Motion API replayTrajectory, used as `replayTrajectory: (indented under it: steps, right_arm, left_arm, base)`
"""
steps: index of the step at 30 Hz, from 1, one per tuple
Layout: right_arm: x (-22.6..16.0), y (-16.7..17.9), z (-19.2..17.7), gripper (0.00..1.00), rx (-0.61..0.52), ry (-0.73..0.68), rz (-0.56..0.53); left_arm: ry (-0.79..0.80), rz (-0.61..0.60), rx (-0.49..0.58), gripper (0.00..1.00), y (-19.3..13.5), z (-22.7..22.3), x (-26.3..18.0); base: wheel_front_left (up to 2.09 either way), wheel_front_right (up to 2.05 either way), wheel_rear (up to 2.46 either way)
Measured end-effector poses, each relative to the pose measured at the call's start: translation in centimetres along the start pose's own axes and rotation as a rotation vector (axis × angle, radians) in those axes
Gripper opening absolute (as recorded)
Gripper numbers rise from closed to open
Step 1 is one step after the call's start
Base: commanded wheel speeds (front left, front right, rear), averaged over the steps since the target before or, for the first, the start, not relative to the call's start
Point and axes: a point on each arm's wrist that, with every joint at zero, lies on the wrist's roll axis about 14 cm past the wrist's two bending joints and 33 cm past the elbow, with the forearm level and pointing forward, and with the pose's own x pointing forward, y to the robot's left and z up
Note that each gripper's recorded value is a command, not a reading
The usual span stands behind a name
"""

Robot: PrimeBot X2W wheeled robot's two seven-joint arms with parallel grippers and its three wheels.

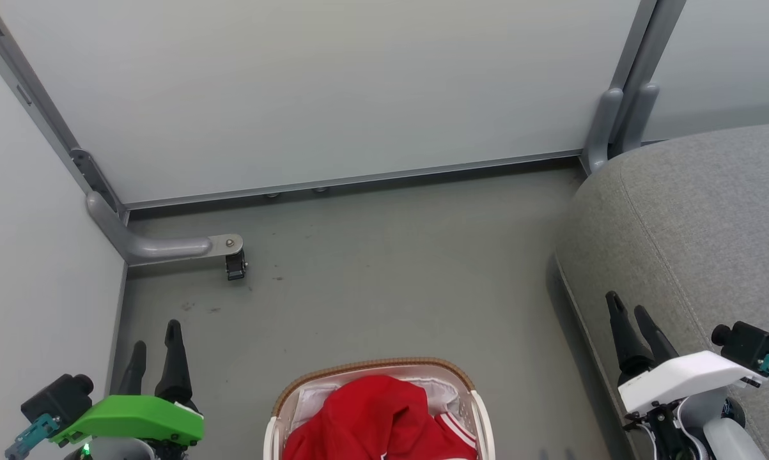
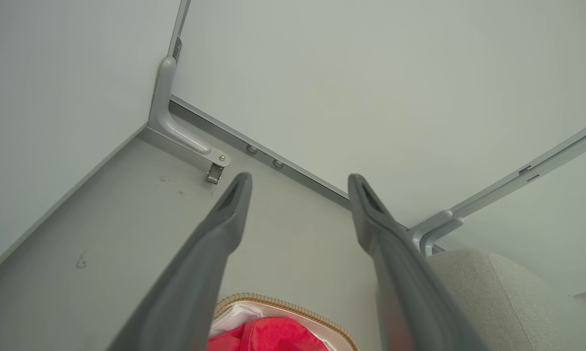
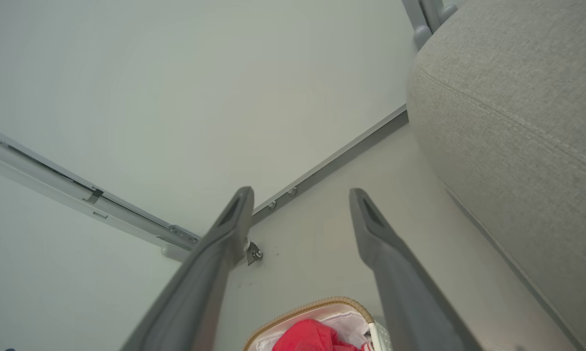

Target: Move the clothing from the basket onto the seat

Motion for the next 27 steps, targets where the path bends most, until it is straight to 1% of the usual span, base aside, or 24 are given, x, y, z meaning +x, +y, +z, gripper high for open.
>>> replayTrajectory:
  steps: [15, 27]
  right_arm:
    - [0.0, -0.3, -0.7, 1.00, -0.196, 0.018, 0.011]
    - [0.4, 1.3, 0.4, 1.00, -0.353, -0.024, 0.072]
  left_arm:
    - [-0.013, -0.017, 0.196, 1.00, -0.3, 0.2, -0.1]
    - [-0.039, -0.060, 0.335, 1.00, -1.2, 0.6, 0.0]
  base:
    - [0.00, 0.00, 0.00]
    - [0.00, 0.00, 0.00]
